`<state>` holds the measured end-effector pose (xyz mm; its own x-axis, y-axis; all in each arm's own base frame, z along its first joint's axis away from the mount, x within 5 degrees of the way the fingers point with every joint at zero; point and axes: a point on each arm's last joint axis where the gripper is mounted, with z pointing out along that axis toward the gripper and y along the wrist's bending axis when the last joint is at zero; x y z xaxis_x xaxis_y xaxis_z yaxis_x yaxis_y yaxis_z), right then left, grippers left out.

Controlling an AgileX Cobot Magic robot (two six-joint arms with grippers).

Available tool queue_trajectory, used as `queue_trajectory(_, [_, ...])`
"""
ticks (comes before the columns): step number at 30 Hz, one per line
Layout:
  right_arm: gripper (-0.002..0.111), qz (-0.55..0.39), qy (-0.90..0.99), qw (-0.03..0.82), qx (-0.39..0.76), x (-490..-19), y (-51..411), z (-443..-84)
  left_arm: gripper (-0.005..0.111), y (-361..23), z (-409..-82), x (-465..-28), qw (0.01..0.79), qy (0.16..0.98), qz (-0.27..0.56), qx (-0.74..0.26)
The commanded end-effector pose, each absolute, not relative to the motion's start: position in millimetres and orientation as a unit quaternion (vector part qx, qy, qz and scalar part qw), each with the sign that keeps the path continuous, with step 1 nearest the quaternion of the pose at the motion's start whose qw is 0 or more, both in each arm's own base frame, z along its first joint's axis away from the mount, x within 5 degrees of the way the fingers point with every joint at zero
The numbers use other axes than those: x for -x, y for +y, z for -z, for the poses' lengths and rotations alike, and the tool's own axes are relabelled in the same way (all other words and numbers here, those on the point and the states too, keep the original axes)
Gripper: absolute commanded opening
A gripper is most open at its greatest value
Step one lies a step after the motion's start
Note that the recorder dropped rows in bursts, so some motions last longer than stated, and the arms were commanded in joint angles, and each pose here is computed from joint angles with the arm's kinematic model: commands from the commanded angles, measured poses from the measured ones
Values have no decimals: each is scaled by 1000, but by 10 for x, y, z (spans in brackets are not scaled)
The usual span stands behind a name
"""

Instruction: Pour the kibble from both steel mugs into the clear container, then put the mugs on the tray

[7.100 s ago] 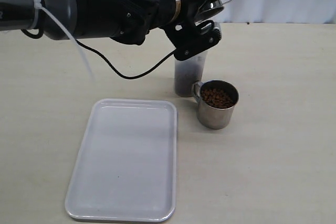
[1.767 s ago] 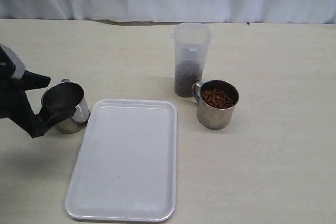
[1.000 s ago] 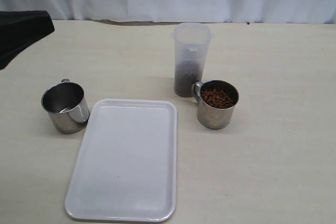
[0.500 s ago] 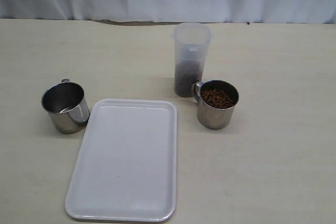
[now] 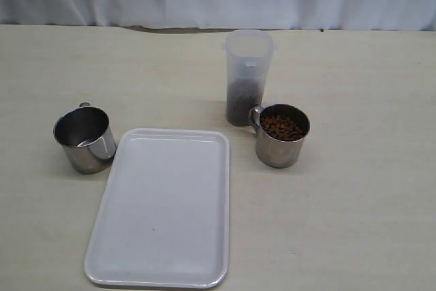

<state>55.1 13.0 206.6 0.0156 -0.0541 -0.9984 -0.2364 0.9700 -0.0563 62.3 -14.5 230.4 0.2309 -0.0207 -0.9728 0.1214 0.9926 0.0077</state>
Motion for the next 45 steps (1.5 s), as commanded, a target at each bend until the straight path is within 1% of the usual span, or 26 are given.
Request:
queue_trajectory(1, [5, -68, 697, 707, 99, -550, 129, -2060, 0, 21, -2178, -610, 747, 662, 16, 60])
queue_trajectory(4, [5, -68, 697, 707, 99, -550, 129, -2060, 0, 95, -2093, -599, 716, 688, 11, 116])
queue_trajectory(8, [5, -68, 697, 707, 99, -550, 129, -2060, 0, 124, -2047, -594, 698, 699, 20, 152])
queue_trajectory(32, [5, -68, 697, 707, 99, -550, 129, -2062, 0, 119, -2055, -595, 702, 698, 16, 143])
queue_trajectory(37, [5, -78, 651, 749, 98, -538, 142, -2175, 0, 114, -2063, -596, 704, 695, 19, 141])
queue_trajectory(43, [5, -98, 551, 823, 95, -475, 156, -2393, 0, 114, -2063, -596, 704, 695, 19, 141])
queue_trajectory(45, [5, -128, 545, 826, 64, -470, 139, -2416, 0, 114, -2063, -596, 704, 695, 19, 141])
